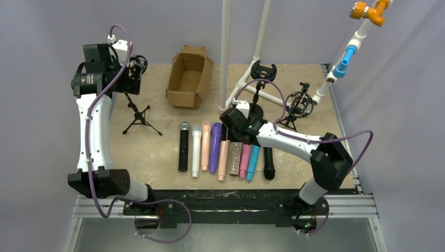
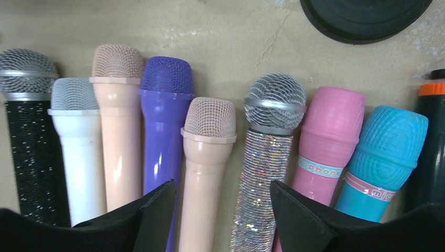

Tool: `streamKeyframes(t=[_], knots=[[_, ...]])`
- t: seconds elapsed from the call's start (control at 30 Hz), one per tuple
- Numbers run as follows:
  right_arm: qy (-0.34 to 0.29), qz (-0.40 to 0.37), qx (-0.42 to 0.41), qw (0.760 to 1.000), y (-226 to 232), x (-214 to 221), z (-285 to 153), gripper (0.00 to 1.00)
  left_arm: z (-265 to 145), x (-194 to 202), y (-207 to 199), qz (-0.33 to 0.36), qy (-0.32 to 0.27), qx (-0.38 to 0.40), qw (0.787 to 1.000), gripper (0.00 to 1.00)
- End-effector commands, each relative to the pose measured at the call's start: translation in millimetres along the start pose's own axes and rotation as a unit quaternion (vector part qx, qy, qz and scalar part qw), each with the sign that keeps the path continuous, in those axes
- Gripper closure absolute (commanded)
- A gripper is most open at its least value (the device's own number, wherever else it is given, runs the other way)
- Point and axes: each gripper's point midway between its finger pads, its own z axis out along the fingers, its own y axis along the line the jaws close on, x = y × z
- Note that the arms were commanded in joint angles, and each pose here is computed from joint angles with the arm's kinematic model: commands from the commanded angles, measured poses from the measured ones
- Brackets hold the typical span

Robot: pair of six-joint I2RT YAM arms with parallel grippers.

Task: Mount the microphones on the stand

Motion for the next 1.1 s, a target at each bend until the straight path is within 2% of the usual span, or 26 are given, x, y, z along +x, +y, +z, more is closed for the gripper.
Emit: streamKeyframes(t=[0.0, 0.13, 0.4, 0.5, 0.67, 0.73, 0.87, 1.07], knots=[[-0.042, 0.013, -0.018, 0.999, 7, -31, -26, 0.30, 22, -21, 36, 0.018, -0.024, -0.072, 0.997, 0.01], [-0.046, 0.017, -0.033, 0.998, 12, -35, -33, 0.31, 38, -27, 41, 0.037, -0.025, -0.075, 0.996, 0.06], [-0.037, 0.012, -0.053, 0.998, 21, -33, -32, 0.33, 68, -20, 32, 0.089, -0.002, -0.030, 0.996, 0.29], [-0.038, 0.011, -0.061, 0.997, 22, -33, -35, 0.34, 71, -20, 28, 0.097, -0.005, -0.012, 0.995, 0.44], [-0.041, 0.004, -0.059, 0.997, 18, -33, -37, 0.35, 59, -16, 26, 0.096, -0.006, 0.002, 0.995, 0.65], [-0.040, 0.002, -0.056, 0.998, 15, -31, -37, 0.36, 49, -12, 24, 0.095, -0.007, 0.012, 0.995, 0.70], [-0.038, 0.000, -0.053, 0.998, 11, -27, -37, 0.36, 24, -4, 13, 0.098, -0.020, 0.060, 0.993, 0.84], [-0.043, -0.008, -0.040, 0.998, 2, -24, -34, 0.37, -3, 14, -2, 0.138, -0.039, 0.111, 0.983, 0.86]])
